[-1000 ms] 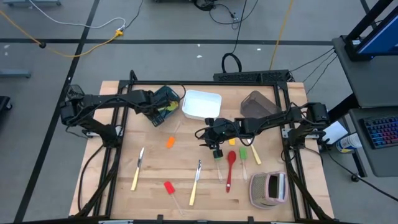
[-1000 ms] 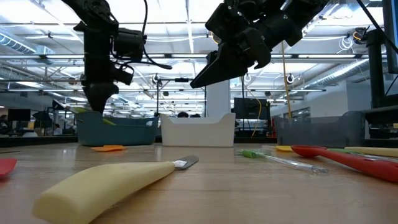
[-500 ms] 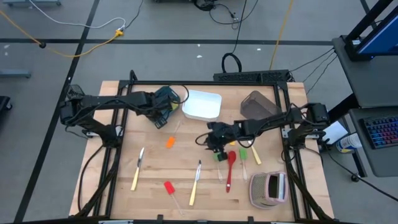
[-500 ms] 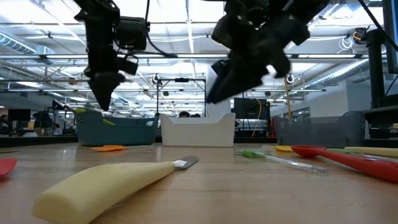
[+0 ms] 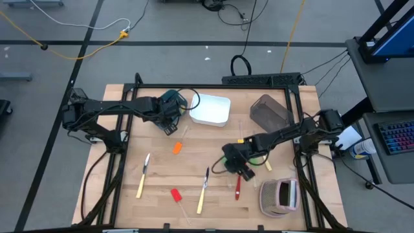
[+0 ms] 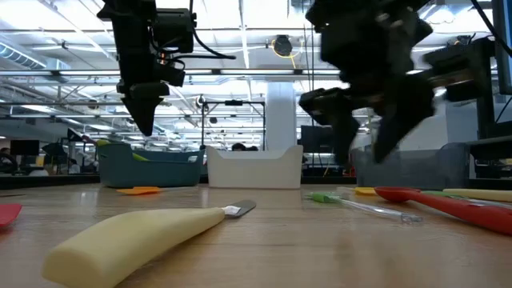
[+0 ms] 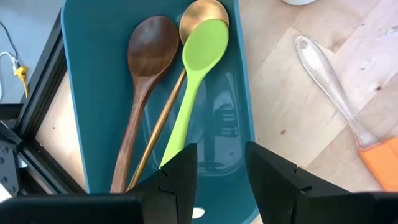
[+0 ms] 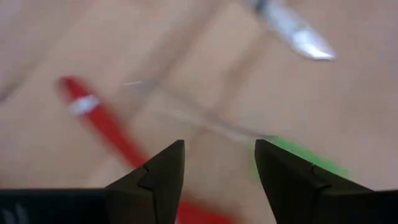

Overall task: Pick & Place Kitchen Items
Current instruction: Put the red serving spoon into the blue bin

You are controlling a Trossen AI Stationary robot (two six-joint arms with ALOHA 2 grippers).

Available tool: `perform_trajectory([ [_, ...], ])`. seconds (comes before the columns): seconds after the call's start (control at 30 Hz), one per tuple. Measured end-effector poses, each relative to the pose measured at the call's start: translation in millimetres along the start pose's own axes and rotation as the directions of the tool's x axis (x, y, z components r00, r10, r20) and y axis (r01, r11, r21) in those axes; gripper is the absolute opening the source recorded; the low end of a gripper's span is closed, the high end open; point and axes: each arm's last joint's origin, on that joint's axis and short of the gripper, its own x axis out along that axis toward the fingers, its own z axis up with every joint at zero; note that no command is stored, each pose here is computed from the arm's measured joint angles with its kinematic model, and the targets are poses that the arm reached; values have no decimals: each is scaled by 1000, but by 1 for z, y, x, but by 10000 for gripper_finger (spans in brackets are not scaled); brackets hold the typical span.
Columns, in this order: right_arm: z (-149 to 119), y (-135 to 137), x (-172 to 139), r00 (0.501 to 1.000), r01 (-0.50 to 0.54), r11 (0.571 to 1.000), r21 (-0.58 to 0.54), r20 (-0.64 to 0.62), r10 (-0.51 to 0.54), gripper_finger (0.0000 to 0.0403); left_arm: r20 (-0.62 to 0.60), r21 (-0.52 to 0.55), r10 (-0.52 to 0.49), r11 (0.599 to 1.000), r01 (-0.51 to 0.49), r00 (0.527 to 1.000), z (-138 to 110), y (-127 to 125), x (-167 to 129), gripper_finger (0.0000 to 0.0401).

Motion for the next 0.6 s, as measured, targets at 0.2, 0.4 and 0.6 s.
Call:
perform_trajectory([
  [0.2,-1,21,4,989,-144,988,-63,-42,141,183,0,-4,0,1000,0,1000,0,0,0,141],
  [0.4,-15,31,14,987,-159,975,-154,-63,151,177,1,-25,0,1000,0,1000,0,0,0,141],
  [0.6,-31,28,24,998,-33,972,-233,-51,22,176,1,-26,0,1000,0,1000,0,0,0,141],
])
